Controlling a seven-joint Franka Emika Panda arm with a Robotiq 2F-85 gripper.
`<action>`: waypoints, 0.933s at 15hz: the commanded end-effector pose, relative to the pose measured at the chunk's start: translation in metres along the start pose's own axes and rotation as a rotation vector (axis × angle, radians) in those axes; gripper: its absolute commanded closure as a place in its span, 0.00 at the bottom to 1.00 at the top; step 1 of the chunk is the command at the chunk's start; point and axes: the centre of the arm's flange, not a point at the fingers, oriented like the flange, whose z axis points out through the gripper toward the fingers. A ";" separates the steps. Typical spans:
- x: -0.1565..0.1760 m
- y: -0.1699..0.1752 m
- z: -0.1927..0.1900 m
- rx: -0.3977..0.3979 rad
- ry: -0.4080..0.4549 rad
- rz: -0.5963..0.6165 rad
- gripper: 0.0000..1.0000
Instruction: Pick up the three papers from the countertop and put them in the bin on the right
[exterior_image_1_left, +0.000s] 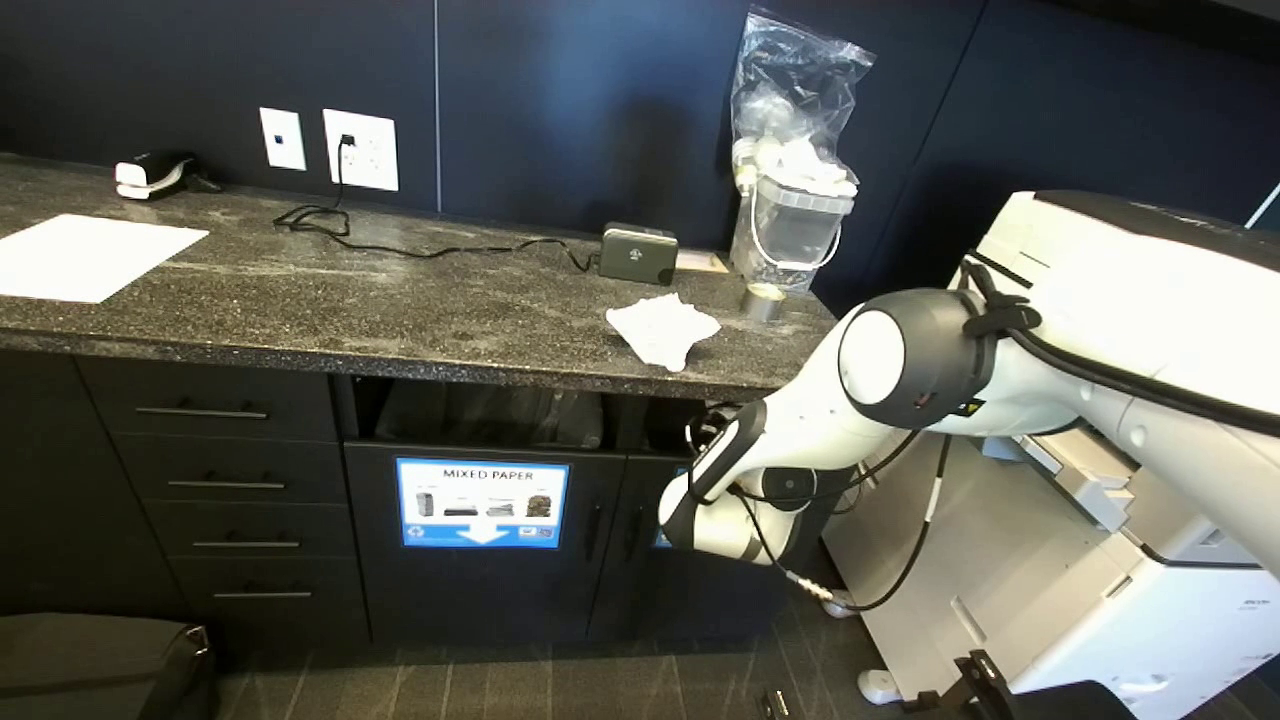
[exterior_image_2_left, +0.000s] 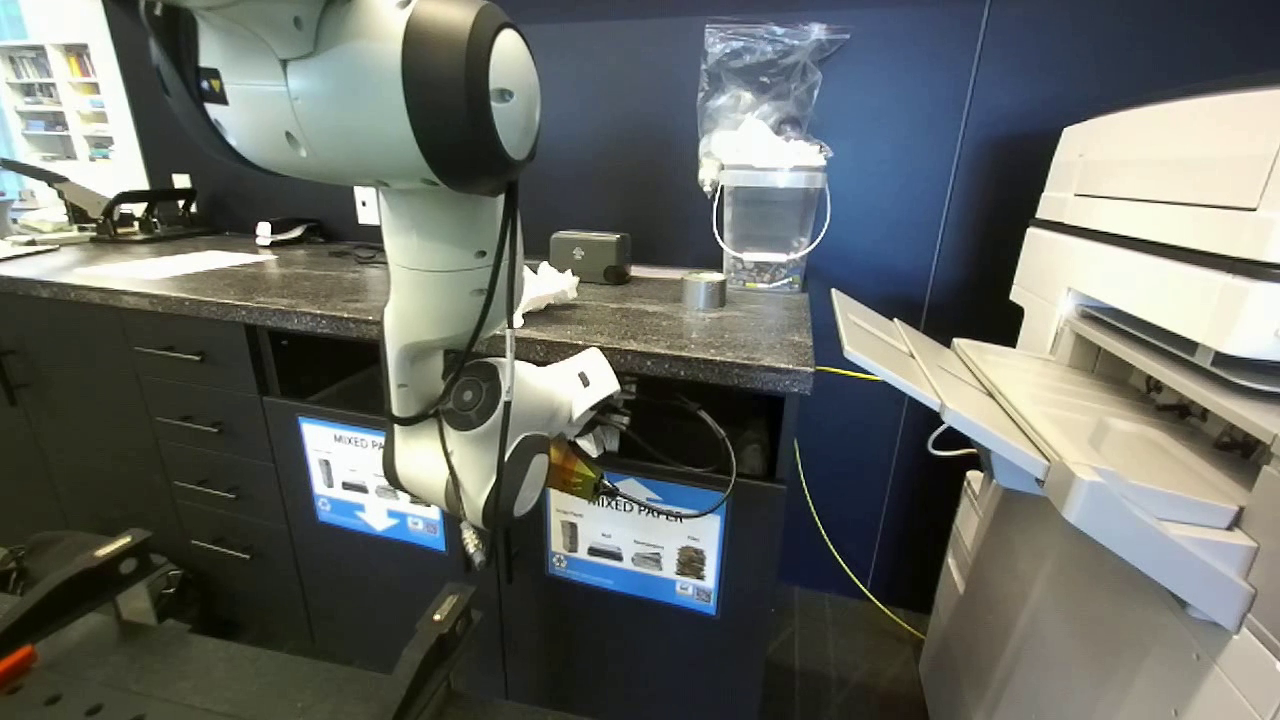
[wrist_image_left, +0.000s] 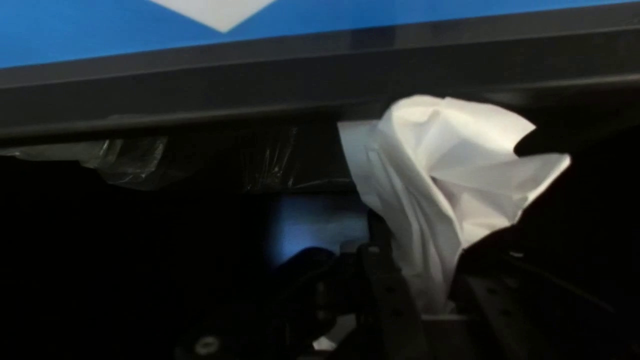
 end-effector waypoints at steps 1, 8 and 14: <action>-0.044 -0.012 0.061 -0.008 -0.002 -0.027 0.61; -0.054 -0.024 0.082 0.161 -0.204 -0.028 0.08; -0.047 -0.025 0.095 0.176 -0.173 -0.002 0.00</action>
